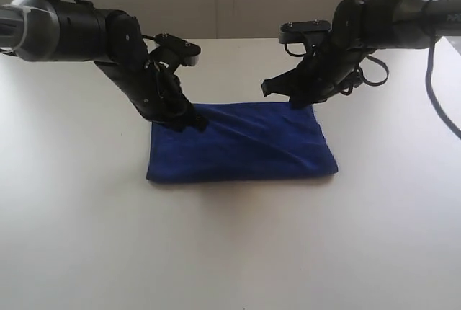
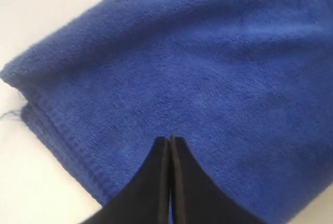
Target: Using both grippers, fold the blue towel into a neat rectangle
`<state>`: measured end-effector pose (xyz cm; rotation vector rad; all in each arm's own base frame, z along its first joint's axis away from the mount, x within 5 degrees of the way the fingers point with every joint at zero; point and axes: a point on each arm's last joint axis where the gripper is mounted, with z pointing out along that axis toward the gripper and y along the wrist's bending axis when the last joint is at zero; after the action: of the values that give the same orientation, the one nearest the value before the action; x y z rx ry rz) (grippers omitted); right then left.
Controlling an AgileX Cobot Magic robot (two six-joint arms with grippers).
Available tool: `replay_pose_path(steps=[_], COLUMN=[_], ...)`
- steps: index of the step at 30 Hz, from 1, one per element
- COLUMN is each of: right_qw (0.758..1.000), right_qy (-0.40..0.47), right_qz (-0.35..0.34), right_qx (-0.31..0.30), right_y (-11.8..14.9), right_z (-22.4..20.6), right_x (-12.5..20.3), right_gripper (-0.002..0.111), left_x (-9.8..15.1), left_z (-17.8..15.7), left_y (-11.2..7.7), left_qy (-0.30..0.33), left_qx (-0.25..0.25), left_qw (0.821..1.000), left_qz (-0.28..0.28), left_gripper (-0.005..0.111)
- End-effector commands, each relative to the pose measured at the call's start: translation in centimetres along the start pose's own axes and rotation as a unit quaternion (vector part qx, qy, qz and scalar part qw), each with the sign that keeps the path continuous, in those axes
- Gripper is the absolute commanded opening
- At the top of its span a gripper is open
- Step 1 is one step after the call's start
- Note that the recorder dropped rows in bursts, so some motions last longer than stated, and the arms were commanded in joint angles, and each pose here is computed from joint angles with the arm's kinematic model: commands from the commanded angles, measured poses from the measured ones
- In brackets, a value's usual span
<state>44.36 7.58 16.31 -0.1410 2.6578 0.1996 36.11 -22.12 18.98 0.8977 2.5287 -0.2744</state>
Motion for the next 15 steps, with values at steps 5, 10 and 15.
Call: replay_pose_path(steps=[5, 10, 15], right_qw=[0.998, 0.998, 0.998], right_qy=[0.031, 0.013, 0.015], right_qz=[-0.004, -0.020, -0.018], right_qx=[-0.057, -0.056, -0.051], right_y=[1.2, 1.9, 1.7], right_z=[1.9, 2.0, 3.0], right_x=[1.0, 0.8, 1.0], right_gripper=[0.000, 0.000, 0.000], left_x=[1.7, 3.1, 4.6], left_z=[0.9, 2.0, 3.0], left_y=[-2.9, -2.8, -2.9], left_qy=[0.052, 0.076, 0.118], left_qx=[0.042, 0.043, 0.052], left_qw=[0.997, 0.996, 0.992], left_qz=[0.026, 0.022, 0.019], left_gripper=[0.000, 0.000, 0.000])
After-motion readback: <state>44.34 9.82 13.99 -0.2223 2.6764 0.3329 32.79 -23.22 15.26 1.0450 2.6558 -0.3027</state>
